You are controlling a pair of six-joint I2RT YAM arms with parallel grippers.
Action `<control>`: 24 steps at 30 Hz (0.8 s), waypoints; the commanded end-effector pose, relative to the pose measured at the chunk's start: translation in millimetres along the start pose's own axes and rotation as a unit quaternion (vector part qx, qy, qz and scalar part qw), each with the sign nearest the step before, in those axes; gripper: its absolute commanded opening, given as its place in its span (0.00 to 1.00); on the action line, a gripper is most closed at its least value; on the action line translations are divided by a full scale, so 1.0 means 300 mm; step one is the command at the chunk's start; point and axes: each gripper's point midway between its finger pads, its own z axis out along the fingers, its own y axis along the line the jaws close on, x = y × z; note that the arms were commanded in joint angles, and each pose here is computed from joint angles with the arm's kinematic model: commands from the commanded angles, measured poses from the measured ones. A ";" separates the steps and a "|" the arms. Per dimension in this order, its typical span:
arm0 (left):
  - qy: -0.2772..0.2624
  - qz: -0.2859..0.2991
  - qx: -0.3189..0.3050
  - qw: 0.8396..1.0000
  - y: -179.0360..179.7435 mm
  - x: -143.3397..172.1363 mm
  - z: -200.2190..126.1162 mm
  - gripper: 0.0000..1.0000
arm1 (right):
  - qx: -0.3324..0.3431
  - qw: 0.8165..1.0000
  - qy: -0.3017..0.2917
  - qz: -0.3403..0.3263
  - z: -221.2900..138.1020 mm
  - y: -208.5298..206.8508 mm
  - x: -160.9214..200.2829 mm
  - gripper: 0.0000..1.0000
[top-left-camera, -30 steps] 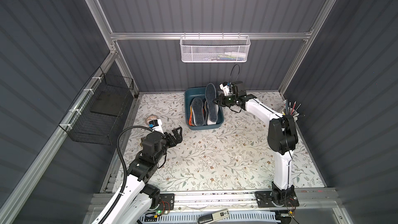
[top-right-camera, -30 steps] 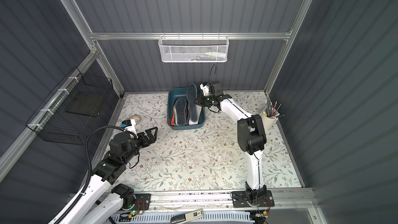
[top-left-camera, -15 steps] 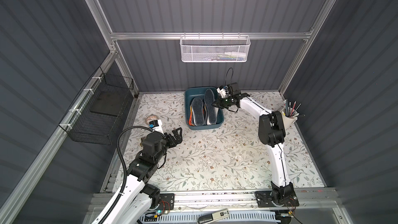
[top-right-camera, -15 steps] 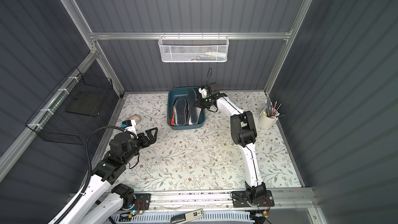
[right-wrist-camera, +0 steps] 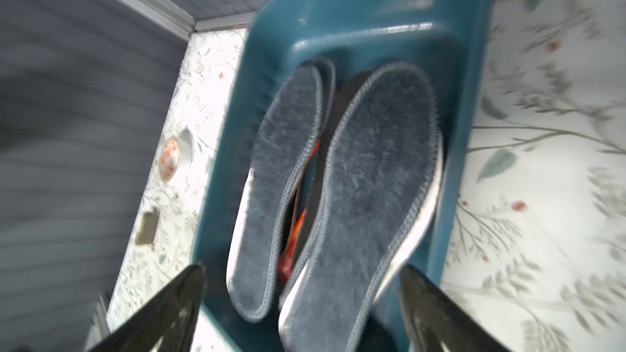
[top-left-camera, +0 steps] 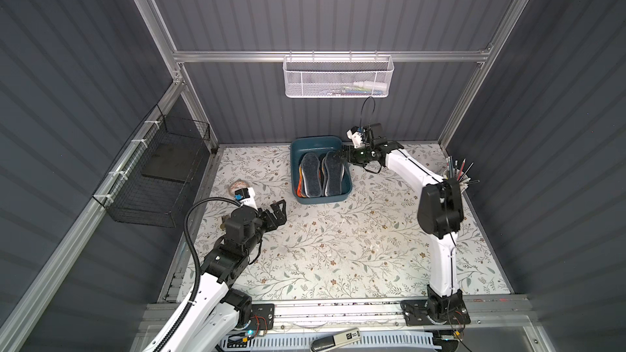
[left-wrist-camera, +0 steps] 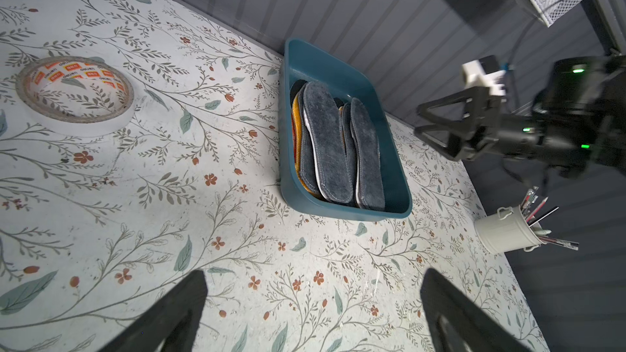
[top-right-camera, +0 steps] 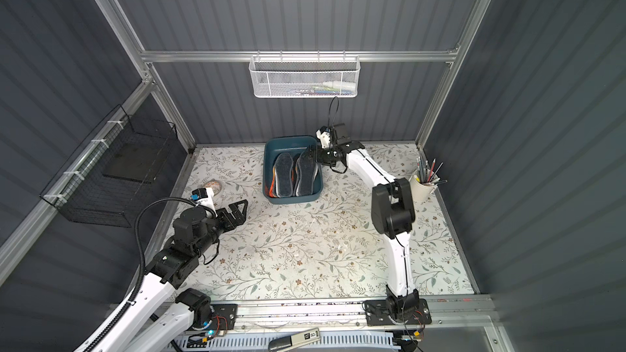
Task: Put the insoles into the storage box
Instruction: Place the insole in the storage box, then reset both arms
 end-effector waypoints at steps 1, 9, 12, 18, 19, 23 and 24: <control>-0.024 0.015 0.009 1.000 -0.031 -0.059 0.003 1.00 | -0.008 0.991 -0.120 -0.060 -0.175 0.106 -0.118 0.99; -0.051 0.070 0.011 0.996 -0.066 -0.119 0.079 1.00 | 0.127 0.953 -0.261 -0.083 -0.445 -0.043 0.037 0.99; -0.086 0.122 -0.054 0.987 -0.010 -0.172 0.110 1.00 | 0.221 0.913 -0.325 -0.113 -0.603 -0.138 0.133 0.99; -0.214 0.206 -0.214 0.931 0.219 -0.186 0.084 1.00 | 0.372 0.846 -0.341 -0.169 -0.795 -0.281 0.306 0.99; -0.215 0.223 -0.245 0.919 0.260 -0.172 0.080 1.00 | 0.398 0.832 -0.345 -0.173 -0.818 -0.308 0.322 0.99; -0.187 0.302 -0.310 0.882 0.342 -0.120 0.116 1.00 | 0.433 0.812 -0.346 -0.180 -0.828 -0.381 0.360 0.99; -0.194 0.307 -0.312 0.878 0.347 -0.117 0.126 1.00 | 0.433 0.810 -0.354 -0.177 -0.825 -0.396 0.359 0.99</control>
